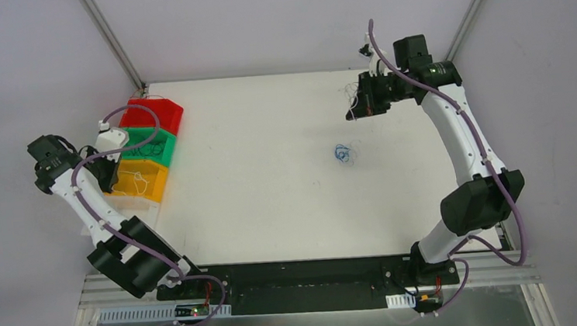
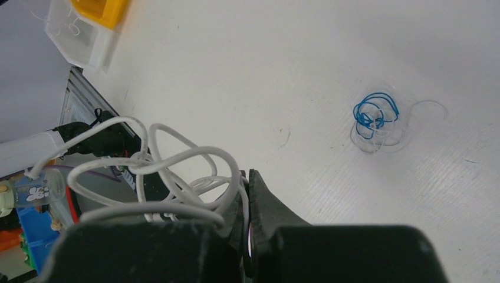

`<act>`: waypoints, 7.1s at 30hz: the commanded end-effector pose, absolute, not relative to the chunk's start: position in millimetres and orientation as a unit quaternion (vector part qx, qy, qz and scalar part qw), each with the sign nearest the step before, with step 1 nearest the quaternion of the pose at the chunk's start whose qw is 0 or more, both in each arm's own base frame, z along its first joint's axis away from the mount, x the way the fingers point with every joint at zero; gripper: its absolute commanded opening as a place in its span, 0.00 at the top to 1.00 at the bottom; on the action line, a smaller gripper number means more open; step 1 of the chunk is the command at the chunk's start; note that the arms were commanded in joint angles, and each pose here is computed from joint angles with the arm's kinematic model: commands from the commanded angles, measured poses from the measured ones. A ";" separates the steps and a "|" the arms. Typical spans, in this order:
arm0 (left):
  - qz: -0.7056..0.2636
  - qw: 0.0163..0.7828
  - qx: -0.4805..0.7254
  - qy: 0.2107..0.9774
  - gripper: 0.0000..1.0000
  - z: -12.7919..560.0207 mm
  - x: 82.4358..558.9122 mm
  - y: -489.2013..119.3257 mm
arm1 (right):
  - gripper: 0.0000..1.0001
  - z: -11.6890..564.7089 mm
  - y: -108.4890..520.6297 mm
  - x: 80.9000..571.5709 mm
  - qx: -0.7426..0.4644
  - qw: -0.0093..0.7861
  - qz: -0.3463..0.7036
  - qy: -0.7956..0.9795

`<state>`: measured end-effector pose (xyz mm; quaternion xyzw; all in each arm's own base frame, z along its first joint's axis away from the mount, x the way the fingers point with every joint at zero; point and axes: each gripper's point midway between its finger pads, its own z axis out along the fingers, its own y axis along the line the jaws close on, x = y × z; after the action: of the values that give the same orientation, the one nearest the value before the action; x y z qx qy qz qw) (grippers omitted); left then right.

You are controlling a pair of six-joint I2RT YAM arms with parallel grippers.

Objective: Untangle the cables

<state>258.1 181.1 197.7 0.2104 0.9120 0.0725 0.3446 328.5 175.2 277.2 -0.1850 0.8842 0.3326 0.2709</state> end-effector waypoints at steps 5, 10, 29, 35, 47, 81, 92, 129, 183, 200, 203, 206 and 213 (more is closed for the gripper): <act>0.076 0.264 0.281 0.919 1.00 155.4 225.5 209.7 | 1.00 287.9 215.7 310.9 -0.232 0.239 0.372 0.866; 0.066 0.245 0.310 0.916 1.00 154.6 216.2 205.3 | 1.00 288.7 236.9 301.6 -0.259 0.230 0.383 0.857; -0.002 0.226 0.300 0.927 1.00 173.8 185.3 216.8 | 1.00 294.4 264.3 290.8 -0.295 0.229 0.393 0.840; -0.003 0.278 0.254 0.926 0.42 189.9 202.8 210.9 | 1.00 302.0 281.3 276.3 -0.306 0.215 0.421 0.826; -0.392 0.499 0.207 0.745 0.24 365.3 267.0 -66.1 | 1.00 314.9 353.9 264.6 -0.318 0.232 0.455 0.799; -0.454 0.533 0.177 0.692 1.00 403.4 265.2 -139.1 | 1.00 276.4 302.7 249.8 -0.345 0.238 0.382 0.824; -0.406 0.547 0.126 0.721 1.00 399.2 283.3 -91.2 | 1.00 285.0 288.1 251.0 -0.355 0.264 0.371 0.817; 0.075 0.374 0.047 0.923 1.00 352.4 187.8 185.9 | 0.21 303.1 264.1 291.8 -0.311 0.290 0.362 0.829; 0.020 0.379 0.048 0.924 0.30 240.8 241.7 149.5 | 0.34 120.2 145.2 337.5 -0.287 0.070 0.156 0.942; -0.134 0.433 0.055 0.890 0.31 276.3 268.9 54.9 | 0.81 62.3 165.8 363.1 -0.315 0.023 0.162 0.935; -0.171 0.432 0.064 0.883 0.33 278.6 271.6 35.6 | 1.00 84.8 184.0 352.5 -0.318 0.031 0.208 0.924; -0.220 0.427 0.072 0.874 0.35 280.9 272.6 9.9 | 1.00 124.3 211.9 343.0 -0.315 0.066 0.265 0.909; -0.409 0.389 0.048 0.824 0.41 294.2 276.9 -83.0 | 1.00 225.2 300.7 302.6 -0.350 0.160 0.369 0.846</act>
<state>276.9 -28.1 273.7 0.0771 0.8668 -0.2804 0.4052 331.6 239.4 123.1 -0.3158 0.9057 0.2747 0.0678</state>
